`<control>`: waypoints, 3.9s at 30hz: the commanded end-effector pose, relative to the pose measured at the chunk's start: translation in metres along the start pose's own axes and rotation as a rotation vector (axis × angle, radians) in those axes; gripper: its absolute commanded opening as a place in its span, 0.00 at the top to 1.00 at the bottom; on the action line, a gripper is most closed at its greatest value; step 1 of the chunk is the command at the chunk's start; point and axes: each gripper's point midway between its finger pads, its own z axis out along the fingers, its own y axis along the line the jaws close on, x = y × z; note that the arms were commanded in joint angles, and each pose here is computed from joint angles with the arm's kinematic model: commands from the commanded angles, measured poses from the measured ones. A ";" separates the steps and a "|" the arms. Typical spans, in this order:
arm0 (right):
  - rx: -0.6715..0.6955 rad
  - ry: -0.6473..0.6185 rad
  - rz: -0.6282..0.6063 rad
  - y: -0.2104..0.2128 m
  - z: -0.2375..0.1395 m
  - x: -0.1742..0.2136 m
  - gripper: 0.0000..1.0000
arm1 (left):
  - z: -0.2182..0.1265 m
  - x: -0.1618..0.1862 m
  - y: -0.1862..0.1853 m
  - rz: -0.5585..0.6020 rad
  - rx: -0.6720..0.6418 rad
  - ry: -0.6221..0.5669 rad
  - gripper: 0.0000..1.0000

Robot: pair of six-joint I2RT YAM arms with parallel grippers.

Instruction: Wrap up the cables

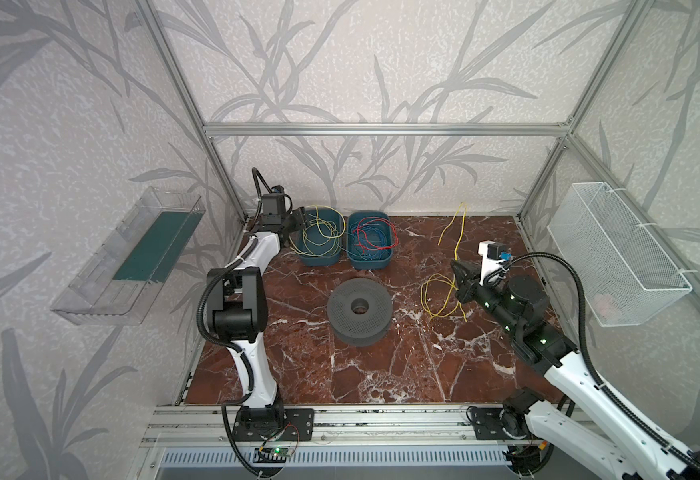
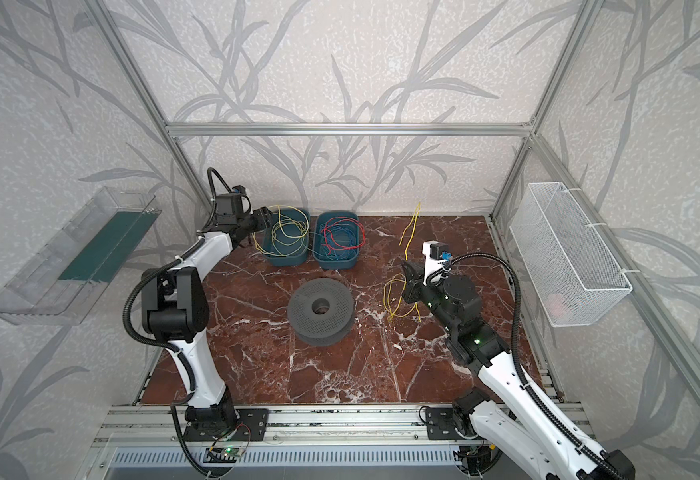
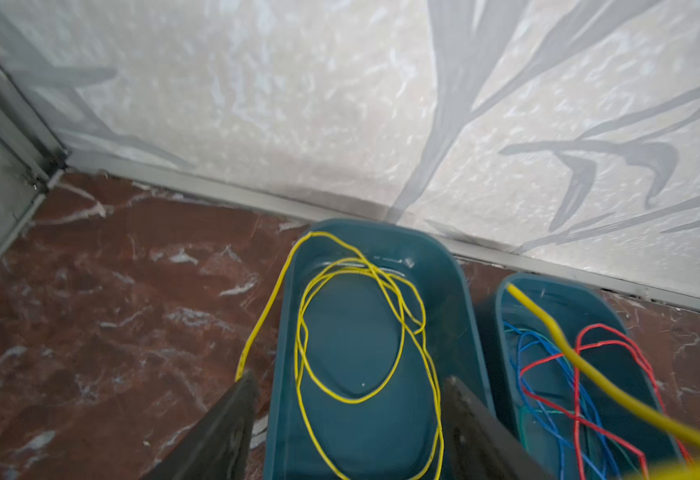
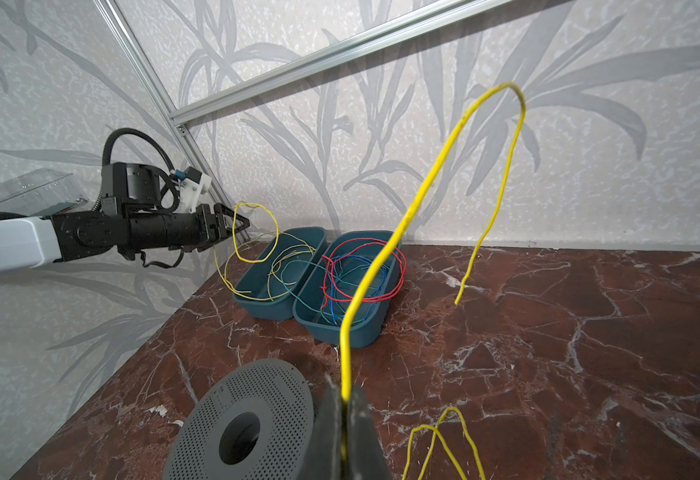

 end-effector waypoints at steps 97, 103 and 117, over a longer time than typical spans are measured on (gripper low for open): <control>-0.367 0.133 0.051 0.074 -0.016 -0.015 0.64 | -0.206 0.057 -0.299 0.472 0.730 -0.083 1.00; -0.182 0.139 0.065 0.044 -0.025 -0.014 0.46 | -0.214 0.067 -0.297 0.459 0.763 -0.059 1.00; 0.201 0.017 0.136 -0.020 -0.082 -0.038 0.46 | -0.217 0.061 -0.292 0.446 0.729 -0.091 1.00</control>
